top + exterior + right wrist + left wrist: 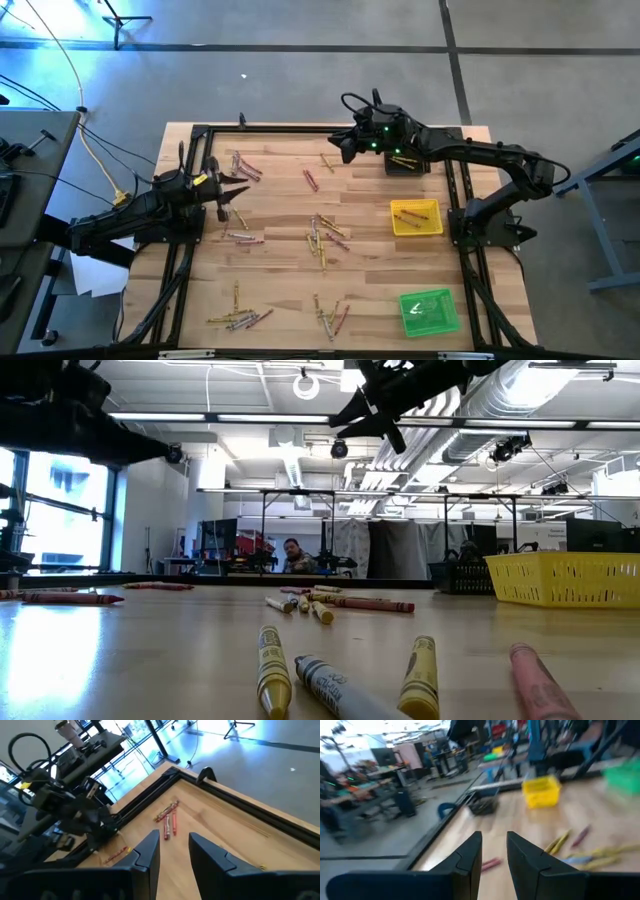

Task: Sort crayons
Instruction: Put the red crayon into the yellow bin

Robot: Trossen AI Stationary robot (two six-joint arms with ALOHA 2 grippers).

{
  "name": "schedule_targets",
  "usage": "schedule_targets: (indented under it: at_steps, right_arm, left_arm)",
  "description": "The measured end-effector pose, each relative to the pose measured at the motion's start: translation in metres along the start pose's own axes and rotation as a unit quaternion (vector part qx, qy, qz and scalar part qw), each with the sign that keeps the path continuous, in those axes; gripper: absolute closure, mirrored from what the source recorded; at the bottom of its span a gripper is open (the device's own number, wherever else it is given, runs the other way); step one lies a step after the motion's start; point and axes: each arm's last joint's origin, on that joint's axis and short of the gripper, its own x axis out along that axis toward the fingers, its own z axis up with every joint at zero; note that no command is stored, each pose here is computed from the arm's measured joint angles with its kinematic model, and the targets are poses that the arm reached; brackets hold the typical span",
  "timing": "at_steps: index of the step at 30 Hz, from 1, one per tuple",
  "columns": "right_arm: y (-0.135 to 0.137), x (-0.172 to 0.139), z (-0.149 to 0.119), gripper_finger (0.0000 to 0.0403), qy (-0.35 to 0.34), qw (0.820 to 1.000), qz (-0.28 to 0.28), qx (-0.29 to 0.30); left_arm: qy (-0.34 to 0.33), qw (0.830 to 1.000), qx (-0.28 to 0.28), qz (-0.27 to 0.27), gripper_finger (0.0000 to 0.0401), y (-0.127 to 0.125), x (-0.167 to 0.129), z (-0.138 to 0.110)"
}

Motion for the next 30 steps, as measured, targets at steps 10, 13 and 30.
schedule_targets:
  at_steps: [10,13,30]
  right_arm:
    - [0.0,0.0,0.0,0.0314,0.0,1.0,0.0,0.024]
    - [0.0,0.0,0.0,0.0314,0.0,1.0,0.0,0.025]
    - [-0.002,0.0,0.001,0.0314,-0.001,0.998,-0.002,0.06]
  left_arm:
    - [-0.11,0.96,-0.247,0.074,0.0324,0.009,-0.002,0.019]
    - [-0.161,0.944,-0.278,0.079,0.0324,0.012,-0.005,0.028]
    - [-0.077,0.908,-0.338,0.234,0.0324,0.017,0.006,0.009]
